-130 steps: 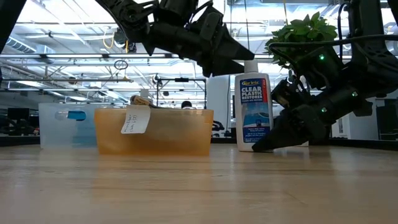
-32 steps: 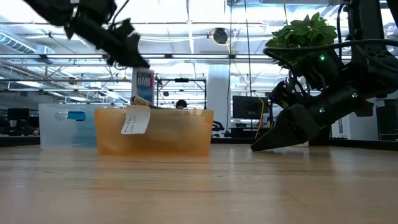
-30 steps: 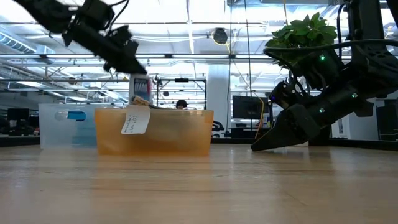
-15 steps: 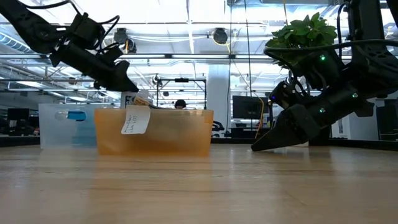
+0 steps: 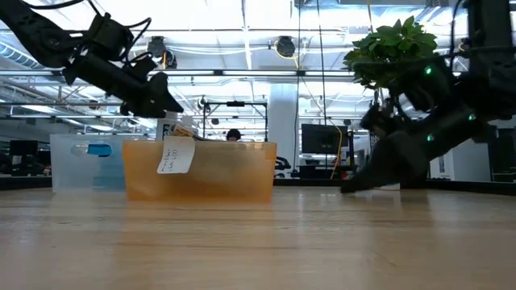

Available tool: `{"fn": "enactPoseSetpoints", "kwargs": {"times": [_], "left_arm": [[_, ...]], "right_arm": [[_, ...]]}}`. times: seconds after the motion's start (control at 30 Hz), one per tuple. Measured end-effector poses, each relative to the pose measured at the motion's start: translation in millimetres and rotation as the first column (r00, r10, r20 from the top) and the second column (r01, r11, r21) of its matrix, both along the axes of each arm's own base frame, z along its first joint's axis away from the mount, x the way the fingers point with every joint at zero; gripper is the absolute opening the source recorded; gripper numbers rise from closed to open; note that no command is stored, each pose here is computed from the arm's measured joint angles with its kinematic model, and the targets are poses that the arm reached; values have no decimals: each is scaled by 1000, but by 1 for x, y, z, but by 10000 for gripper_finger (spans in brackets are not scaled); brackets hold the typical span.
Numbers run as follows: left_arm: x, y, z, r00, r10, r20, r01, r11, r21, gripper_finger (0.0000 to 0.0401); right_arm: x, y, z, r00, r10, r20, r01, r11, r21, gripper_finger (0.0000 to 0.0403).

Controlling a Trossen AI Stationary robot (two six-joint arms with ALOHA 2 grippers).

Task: Pick & Place Kitchen Items
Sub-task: Put the plastic restorer bottle into the transparent bin

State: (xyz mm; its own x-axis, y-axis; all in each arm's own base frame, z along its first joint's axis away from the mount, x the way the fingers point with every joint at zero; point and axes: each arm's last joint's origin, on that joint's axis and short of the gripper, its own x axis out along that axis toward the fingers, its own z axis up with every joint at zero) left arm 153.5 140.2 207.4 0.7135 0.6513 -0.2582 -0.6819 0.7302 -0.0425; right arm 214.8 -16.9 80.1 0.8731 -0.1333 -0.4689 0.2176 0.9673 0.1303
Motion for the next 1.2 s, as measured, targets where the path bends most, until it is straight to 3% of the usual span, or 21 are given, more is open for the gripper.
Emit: {"fn": "enactPoseSetpoints", "kwargs": {"times": [0.13, 0.33, 0.53, 0.63, 0.77, 0.87, 0.93, 1.03, 1.13, 1.2], "left_arm": [[-3, -4, 7, 999, 3, 55, -2, 1000, -17, 359], [-8, -11, 13, 994, -72, 87, 76, 996, -42, 379], [-8, -14, 14, 986, -130, 103, 136, 989, -55, 380], [-8, -14, 14, 985, -130, 111, 138, 988, -64, 377], [-8, -14, 14, 985, -128, 117, 136, 988, -70, 380], [-8, -14, 14, 985, -128, 117, 136, 988, -70, 383], [-8, -14, 14, 985, -128, 118, 137, 988, -70, 382], [-8, -14, 14, 984, -123, 128, 134, 988, -79, 378], [-8, -14, 15, 983, -121, 140, 133, 988, -80, 377], [-8, -14, 16, 982, -123, 143, 135, 988, -76, 380]], "right_arm": [[-14, 4, 18, 1000, -13, -18, 12, 999, -31, 169], [-46, 8, 37, 971, -189, -149, 181, 981, -69, 169], [-78, 9, 48, 913, -351, -209, 348, 936, -51, 169], [-91, 6, 47, 848, -478, -228, 473, 877, -81, 169], [-102, 2, 45, 740, -645, -190, 629, 764, -146, 168], [-105, -1, 38, 680, -723, -117, 704, 690, -171, 168], [-105, -5, 33, 660, -747, -79, 733, 664, -148, 168], [-105, -10, 23, 662, -748, -37, 742, 662, -110, 168], [-96, -17, 29, 687, -727, 27, 727, 684, -62, 168], [-95, -22, 30, 680, -733, 32, 733, 677, -70, 168]]}}
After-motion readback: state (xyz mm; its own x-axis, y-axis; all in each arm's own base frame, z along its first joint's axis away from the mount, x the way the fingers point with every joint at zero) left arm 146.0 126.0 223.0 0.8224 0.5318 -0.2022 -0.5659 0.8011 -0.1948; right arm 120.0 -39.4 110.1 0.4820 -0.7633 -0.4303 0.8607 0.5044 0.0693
